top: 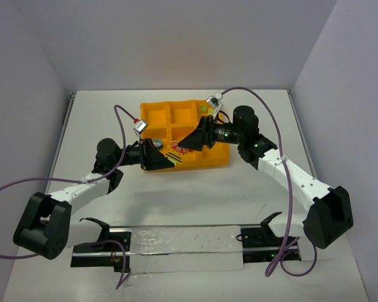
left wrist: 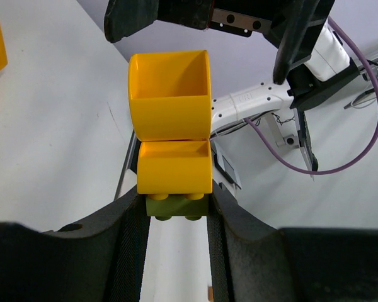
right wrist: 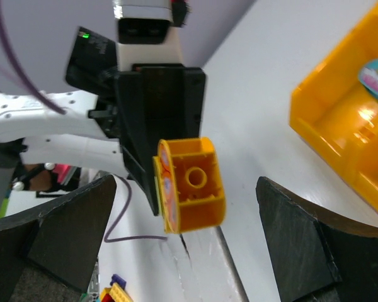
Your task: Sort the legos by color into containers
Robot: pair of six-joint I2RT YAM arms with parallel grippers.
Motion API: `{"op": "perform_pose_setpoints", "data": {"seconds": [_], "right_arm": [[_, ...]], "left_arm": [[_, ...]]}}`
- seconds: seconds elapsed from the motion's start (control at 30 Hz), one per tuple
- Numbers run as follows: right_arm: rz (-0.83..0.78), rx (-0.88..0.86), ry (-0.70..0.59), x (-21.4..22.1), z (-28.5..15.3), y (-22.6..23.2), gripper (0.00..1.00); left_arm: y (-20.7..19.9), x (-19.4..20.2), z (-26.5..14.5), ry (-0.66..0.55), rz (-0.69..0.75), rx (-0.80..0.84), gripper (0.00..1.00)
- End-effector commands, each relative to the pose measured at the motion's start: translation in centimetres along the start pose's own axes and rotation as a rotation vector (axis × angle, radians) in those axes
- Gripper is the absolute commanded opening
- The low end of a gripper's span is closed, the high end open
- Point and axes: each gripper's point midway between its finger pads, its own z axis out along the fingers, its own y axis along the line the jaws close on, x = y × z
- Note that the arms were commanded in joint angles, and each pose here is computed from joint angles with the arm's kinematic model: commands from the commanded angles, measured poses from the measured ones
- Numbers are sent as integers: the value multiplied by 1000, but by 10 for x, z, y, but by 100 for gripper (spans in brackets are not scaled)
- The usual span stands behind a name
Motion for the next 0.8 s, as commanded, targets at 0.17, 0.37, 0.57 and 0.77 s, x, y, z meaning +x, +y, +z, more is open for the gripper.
{"op": "perform_pose_setpoints", "data": {"seconds": [0.17, 0.37, 0.57, 0.77], "right_arm": [[38, -235, 67, 14, 4, 21, 88], [34, -249, 79, 18, 3, 23, 70], [27, -248, 71, 16, 2, 24, 26], [48, -178, 36, 12, 3, 14, 0]], "left_arm": [[-21, -12, 2, 1, 105, 65, 0], [-19, -12, 3, 5, 103, 60, 0], [-17, -12, 2, -1, 92, 55, 0], [-17, -11, 2, -1, 99, 41, 0]]}}
